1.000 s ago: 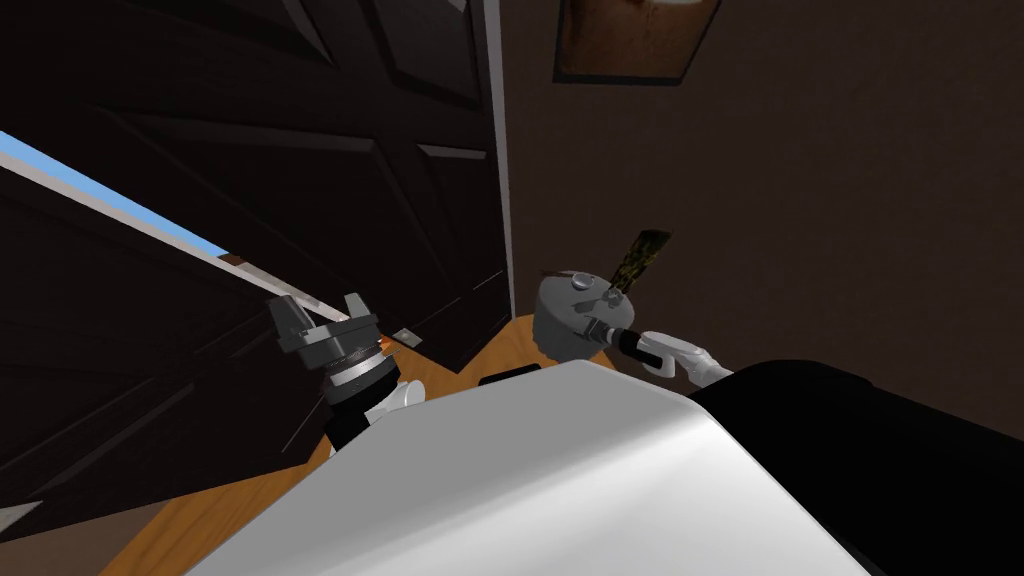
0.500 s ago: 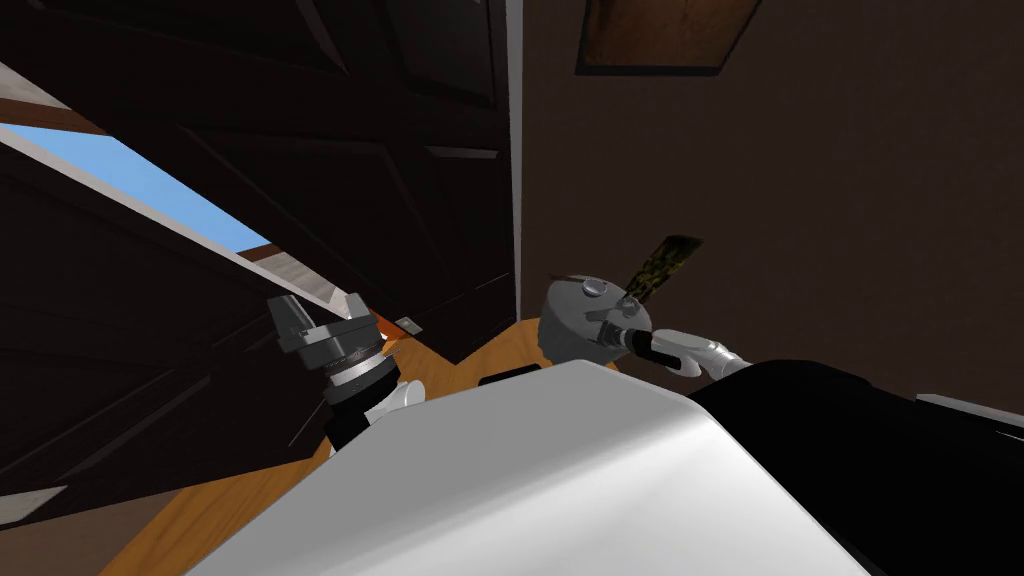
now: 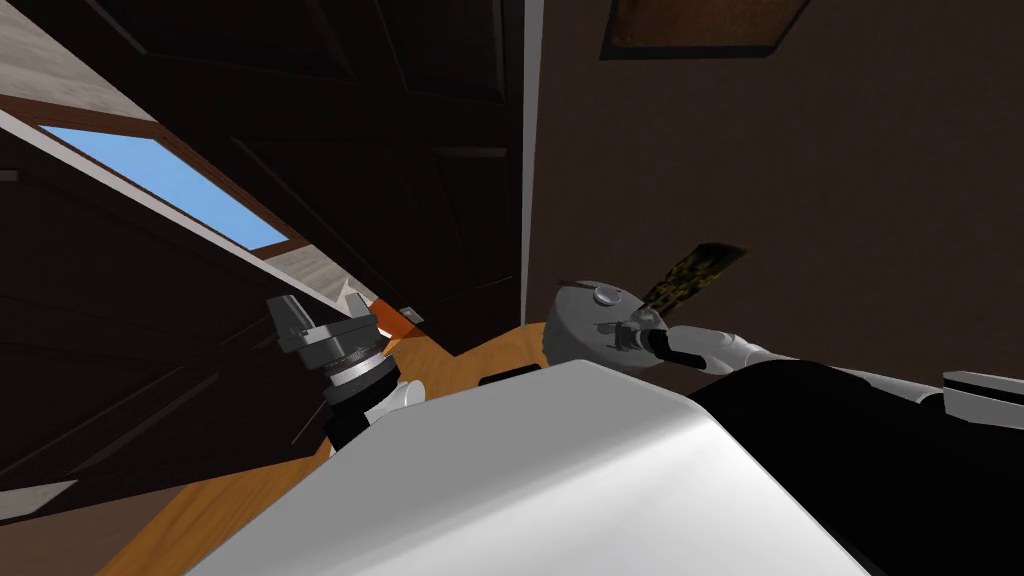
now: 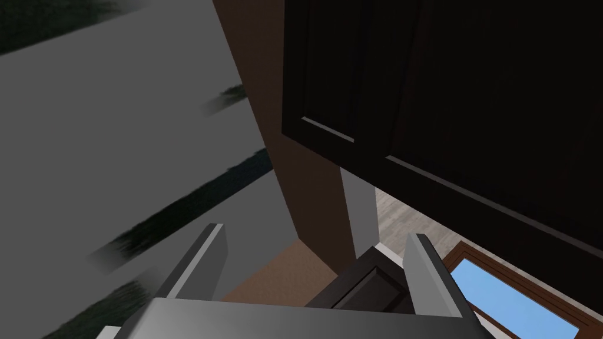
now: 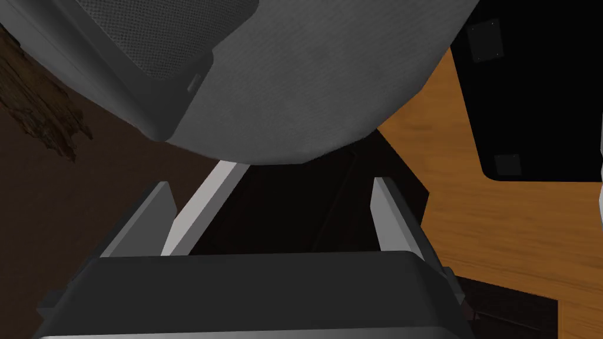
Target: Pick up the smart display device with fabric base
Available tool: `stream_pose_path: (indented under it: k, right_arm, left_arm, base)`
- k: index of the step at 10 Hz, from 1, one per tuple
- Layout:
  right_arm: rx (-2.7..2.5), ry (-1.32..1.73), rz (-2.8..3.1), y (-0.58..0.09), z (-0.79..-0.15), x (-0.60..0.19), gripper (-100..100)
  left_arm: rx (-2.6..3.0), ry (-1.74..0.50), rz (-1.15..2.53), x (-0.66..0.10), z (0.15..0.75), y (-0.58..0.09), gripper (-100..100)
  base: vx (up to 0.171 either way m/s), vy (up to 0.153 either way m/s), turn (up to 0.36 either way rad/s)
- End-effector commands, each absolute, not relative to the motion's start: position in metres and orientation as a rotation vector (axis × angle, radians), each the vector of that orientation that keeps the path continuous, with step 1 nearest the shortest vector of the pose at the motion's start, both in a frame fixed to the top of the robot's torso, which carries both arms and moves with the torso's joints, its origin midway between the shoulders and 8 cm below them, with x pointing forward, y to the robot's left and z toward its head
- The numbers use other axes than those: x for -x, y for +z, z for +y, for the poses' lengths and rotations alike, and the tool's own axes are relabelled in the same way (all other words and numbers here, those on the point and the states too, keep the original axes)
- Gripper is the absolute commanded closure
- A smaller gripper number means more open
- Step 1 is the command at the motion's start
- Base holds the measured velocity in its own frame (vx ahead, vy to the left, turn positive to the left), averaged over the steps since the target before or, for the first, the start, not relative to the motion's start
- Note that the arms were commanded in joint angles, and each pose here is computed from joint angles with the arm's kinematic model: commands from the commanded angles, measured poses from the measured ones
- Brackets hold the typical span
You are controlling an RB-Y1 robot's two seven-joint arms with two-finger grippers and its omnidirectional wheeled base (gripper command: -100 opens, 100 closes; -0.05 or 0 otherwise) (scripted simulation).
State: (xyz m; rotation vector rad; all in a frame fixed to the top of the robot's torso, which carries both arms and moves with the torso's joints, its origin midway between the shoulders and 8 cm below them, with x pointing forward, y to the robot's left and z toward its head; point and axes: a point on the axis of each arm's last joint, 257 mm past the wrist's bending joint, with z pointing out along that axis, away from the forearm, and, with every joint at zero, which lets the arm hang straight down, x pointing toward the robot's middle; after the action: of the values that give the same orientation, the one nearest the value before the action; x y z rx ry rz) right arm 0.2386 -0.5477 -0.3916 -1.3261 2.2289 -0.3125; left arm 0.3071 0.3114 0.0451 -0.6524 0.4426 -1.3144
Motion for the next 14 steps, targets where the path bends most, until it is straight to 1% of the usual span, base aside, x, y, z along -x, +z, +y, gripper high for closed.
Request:
stream_pose_path:
  k: [1, 7, 9, 10, 11, 14]
  right_arm:
    - [1.374, -0.333, 2.235, -0.392, -0.561, -0.233, -100]
    - [1.688, -0.406, 2.275, -0.388, -0.623, -0.186, -100]
    - [1.69, -0.397, 2.279, -0.39, -0.623, -0.182, -100]
    - [1.695, -0.396, 2.279, -0.39, -0.623, -0.181, 0]
    - [1.692, -0.4, 2.284, -0.395, -0.615, -0.177, -100]
    - [1.688, -0.381, 2.295, -0.404, -0.597, -0.165, -100]
  left_arm:
    - [0.652, -1.314, 0.443, -0.307, 0.311, 0.045, 0]
    - [0.652, -1.314, 0.443, -0.307, 0.311, 0.045, 0]
    - [0.652, -1.314, 0.443, -0.307, 0.311, 0.045, 0]
    - [0.652, -1.314, 0.442, -0.307, 0.311, 0.045, 0]
    - [0.652, -1.314, 0.442, -0.307, 0.311, 0.045, 0]
    - [0.652, -1.314, 0.443, -0.307, 0.311, 0.045, 0]
  base:
    - [0.088, 0.003, 0.031]
    - [0.109, 0.001, 0.063]
    - [0.07, 0.008, 0.017]
    - [0.008, 0.001, 0.002]
    - [0.014, -0.033, 0.062]
    - [0.019, -0.076, 0.059]
